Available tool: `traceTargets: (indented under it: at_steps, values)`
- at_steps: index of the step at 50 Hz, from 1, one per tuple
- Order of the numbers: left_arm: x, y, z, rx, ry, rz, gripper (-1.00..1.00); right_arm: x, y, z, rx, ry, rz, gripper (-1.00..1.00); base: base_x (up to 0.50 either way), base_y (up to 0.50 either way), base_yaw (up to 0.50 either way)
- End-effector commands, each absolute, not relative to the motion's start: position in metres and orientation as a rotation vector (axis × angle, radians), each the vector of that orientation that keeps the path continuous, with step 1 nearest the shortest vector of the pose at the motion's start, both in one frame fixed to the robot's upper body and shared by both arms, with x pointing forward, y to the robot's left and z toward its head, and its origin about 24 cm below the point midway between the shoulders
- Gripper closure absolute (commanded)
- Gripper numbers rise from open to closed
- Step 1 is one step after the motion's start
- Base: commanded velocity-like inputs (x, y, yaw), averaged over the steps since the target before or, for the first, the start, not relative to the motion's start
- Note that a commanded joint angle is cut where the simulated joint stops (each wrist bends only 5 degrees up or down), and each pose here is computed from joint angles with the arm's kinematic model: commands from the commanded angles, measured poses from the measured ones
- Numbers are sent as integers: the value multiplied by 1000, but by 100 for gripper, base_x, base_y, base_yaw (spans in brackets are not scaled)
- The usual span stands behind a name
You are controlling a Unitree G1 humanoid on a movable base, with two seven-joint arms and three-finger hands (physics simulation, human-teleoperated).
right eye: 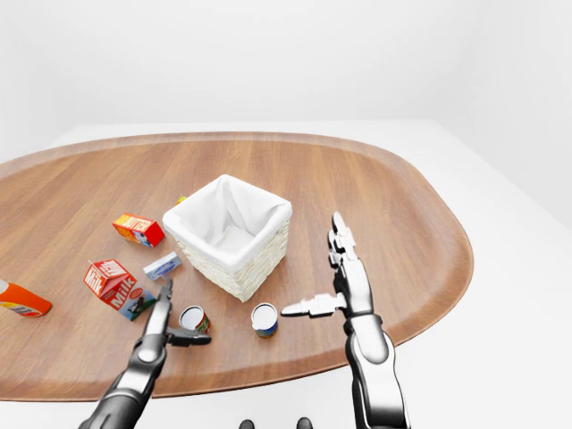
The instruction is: Pick up the tomato sauce, and put it in the basket.
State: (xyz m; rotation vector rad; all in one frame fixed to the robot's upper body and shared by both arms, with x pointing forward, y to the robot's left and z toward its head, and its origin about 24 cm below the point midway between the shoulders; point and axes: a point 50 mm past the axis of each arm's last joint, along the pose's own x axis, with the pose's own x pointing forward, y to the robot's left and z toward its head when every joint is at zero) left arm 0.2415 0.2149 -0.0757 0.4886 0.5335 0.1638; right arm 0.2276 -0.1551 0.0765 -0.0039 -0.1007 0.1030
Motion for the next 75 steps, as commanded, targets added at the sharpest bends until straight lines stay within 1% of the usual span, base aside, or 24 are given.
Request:
traceTargets:
  at_steps: [1,5,16,17,26,27,28,29,32,43,52,54,58,71,75]
  values:
    - [242,215,-77,490,544,163,-100,227,-155,77,0,-105,106,-100,0,0,0]
    - [239,216,-84,498,584,169,-100,227,-155,79,1,-110,107,-100,0,0,0]
    - [238,216,-86,499,595,170,-100,226,-155,78,2,-109,108,-100,0,0,0]
    - [240,215,-82,495,573,165,-100,226,-155,80,3,-116,109,-100,0,0,0]
    - [237,215,-86,503,598,167,-100,226,-155,80,5,-115,111,-100,0,0,0]
    - [238,215,-86,501,596,165,-13,225,-155,80,6,-114,111,-100,0,0,0]
    - [237,215,-86,502,599,165,41,225,-155,79,6,-113,111,-100,0,0,0]
    - [237,215,-87,503,601,165,100,225,-155,79,6,-111,111,-100,0,0,0]
    - [240,214,-80,498,558,156,100,225,-155,79,6,-114,112,-100,0,0,0]
    - [241,214,-80,497,559,157,100,225,-155,81,9,-119,114,-100,0,0,0]
    - [244,212,-69,483,490,147,100,225,-155,80,9,-116,114,-100,0,0,0]
    - [243,212,-72,484,507,152,100,225,-155,82,9,-123,113,-100,0,0,0]
    - [247,209,-51,470,395,133,100,226,-155,80,10,-116,112,-100,0,0,0]
    - [242,207,-18,472,339,133,100,226,-155,78,10,-109,111,-100,0,0,0]
    - [241,203,-5,475,285,121,100,227,-155,78,10,-109,111,-100,0,0,0]
